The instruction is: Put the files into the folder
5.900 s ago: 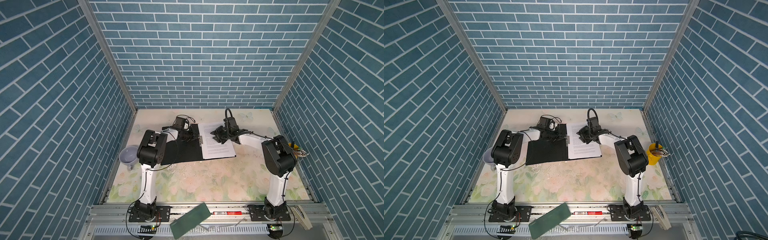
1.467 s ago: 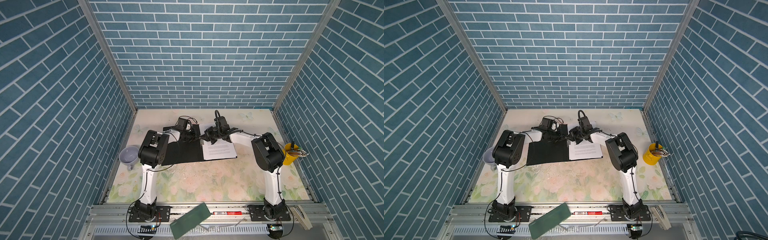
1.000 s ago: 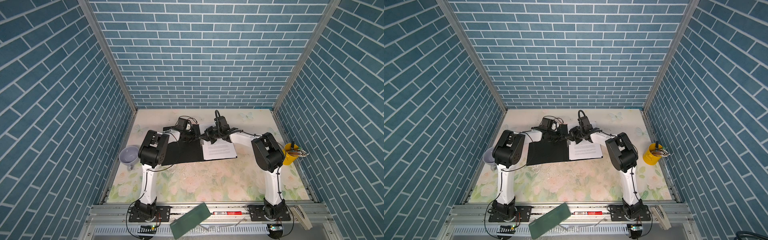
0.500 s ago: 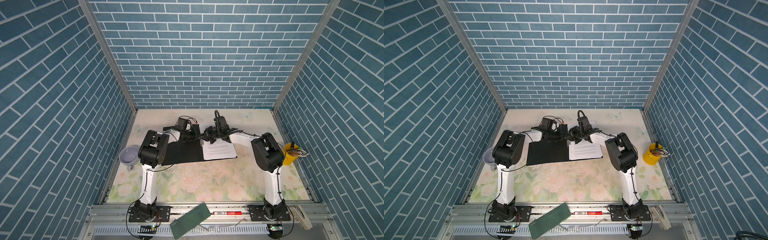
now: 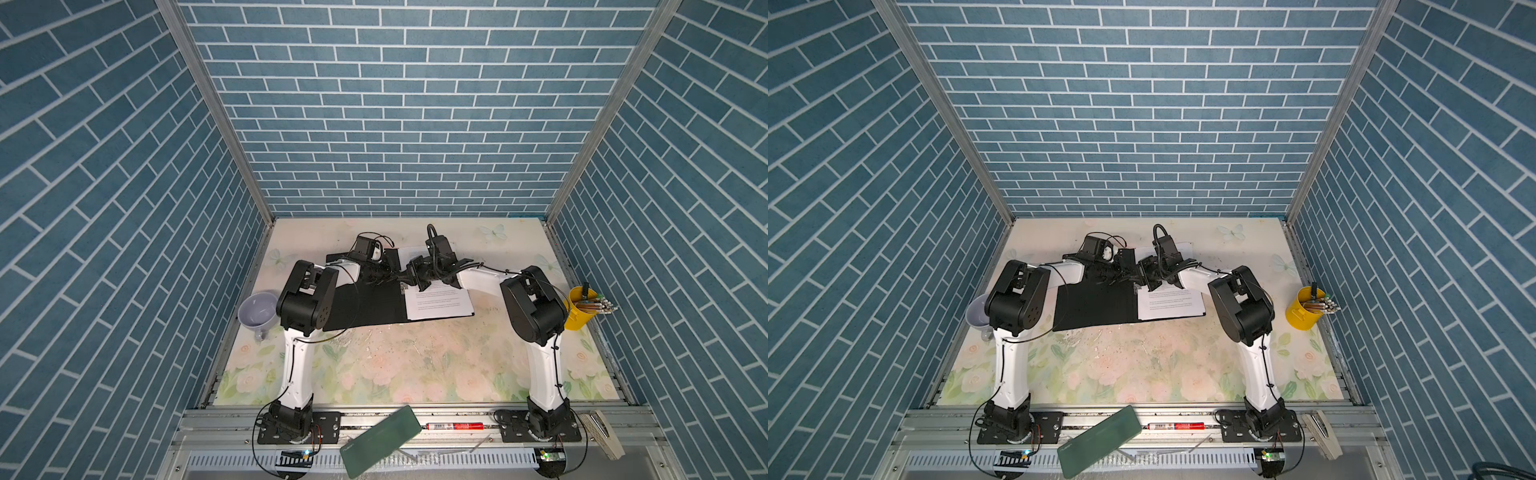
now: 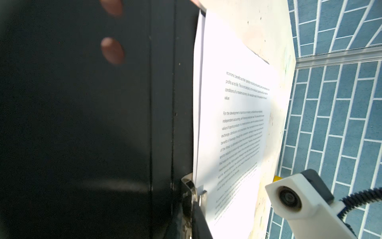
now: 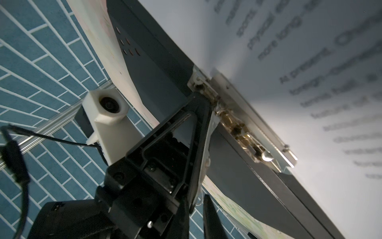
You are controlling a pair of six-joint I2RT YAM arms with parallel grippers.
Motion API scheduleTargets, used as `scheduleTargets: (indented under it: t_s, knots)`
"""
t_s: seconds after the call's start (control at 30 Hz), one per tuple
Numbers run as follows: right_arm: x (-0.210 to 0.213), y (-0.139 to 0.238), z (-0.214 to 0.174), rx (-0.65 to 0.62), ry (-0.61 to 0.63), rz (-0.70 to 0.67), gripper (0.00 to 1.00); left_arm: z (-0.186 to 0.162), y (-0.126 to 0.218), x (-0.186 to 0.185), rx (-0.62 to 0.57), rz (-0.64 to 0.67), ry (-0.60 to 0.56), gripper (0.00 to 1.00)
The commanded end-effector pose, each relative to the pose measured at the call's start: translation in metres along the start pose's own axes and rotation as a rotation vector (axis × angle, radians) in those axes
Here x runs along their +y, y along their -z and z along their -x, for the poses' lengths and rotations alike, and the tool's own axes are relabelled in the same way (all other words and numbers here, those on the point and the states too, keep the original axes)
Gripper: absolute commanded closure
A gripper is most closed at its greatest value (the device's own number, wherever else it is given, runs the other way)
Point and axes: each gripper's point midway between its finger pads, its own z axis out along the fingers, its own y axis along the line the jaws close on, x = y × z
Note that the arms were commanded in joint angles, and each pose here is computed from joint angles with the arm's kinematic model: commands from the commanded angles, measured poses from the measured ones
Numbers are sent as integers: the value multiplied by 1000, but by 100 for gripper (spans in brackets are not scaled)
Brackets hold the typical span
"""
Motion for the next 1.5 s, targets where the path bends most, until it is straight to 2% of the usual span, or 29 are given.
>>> scheduleTargets:
  t_s: [0.0,0.5,0.8,1.47]
  knots:
    - [-6,0,-4,13,-44,-6,85,-24,-7,32,60,92,56,86]
    - [-11,4,1,-6,-63,12,82,-25,-7,32,63,90,56,86]
    - [11,14,-3,-19,9,41,80,-24,-7,31,60,84,57,86]
    - [9,17,14,-53,-23,64,78,-24,-7,32,58,80,63,86]
